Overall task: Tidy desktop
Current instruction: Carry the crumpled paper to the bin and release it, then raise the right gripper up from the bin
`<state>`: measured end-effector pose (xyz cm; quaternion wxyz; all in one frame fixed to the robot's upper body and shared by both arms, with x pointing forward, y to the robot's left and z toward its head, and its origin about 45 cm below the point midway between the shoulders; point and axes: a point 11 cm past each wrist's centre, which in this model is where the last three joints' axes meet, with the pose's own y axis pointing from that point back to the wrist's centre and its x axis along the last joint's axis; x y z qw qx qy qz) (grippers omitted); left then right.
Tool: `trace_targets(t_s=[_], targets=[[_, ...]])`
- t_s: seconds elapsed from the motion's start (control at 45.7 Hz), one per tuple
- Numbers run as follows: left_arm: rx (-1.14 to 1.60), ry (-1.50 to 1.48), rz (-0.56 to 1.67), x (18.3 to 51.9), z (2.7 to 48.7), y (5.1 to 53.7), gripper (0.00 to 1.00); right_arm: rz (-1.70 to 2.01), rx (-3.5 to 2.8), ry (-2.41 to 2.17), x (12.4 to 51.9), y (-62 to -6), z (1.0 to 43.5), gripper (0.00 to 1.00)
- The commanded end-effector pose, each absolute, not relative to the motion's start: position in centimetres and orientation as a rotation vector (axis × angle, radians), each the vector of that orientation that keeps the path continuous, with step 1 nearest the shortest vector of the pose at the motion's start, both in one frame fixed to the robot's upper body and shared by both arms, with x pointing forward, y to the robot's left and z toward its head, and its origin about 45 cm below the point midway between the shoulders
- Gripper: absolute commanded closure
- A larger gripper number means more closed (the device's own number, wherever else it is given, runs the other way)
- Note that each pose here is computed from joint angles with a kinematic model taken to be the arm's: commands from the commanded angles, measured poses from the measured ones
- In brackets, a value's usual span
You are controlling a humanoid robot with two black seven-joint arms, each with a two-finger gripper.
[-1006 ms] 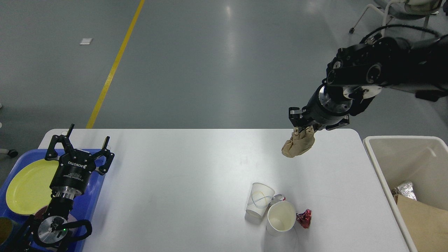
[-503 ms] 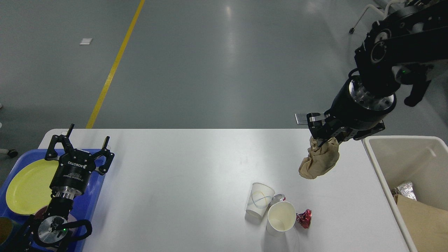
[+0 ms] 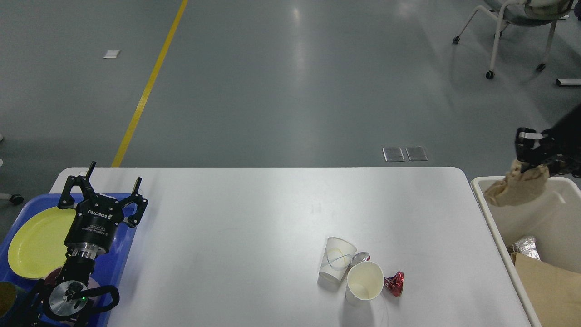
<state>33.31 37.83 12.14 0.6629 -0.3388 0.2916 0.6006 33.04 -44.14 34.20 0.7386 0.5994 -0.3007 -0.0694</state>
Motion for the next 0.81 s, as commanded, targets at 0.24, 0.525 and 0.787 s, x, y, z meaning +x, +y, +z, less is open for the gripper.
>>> trace_targets(t_s=[0.24,0.525,0.787], targets=[[-0.766,0.659,1.357,33.3,12.1,37.8,0.04,-0.305,1.156,-0.853,30.9,-55.3,20.2,1.0],[-0.766,0.659,1.357,33.3,12.1,37.8,0.04,-0.264,0.972,-0.962,26.8,-59.1,9.3,1.0],[-0.766,0.659,1.357,33.3,12.1,37.8,0.04,-0.143,0.889,-0.994,23.9,-56.7,3.3,1.0]])
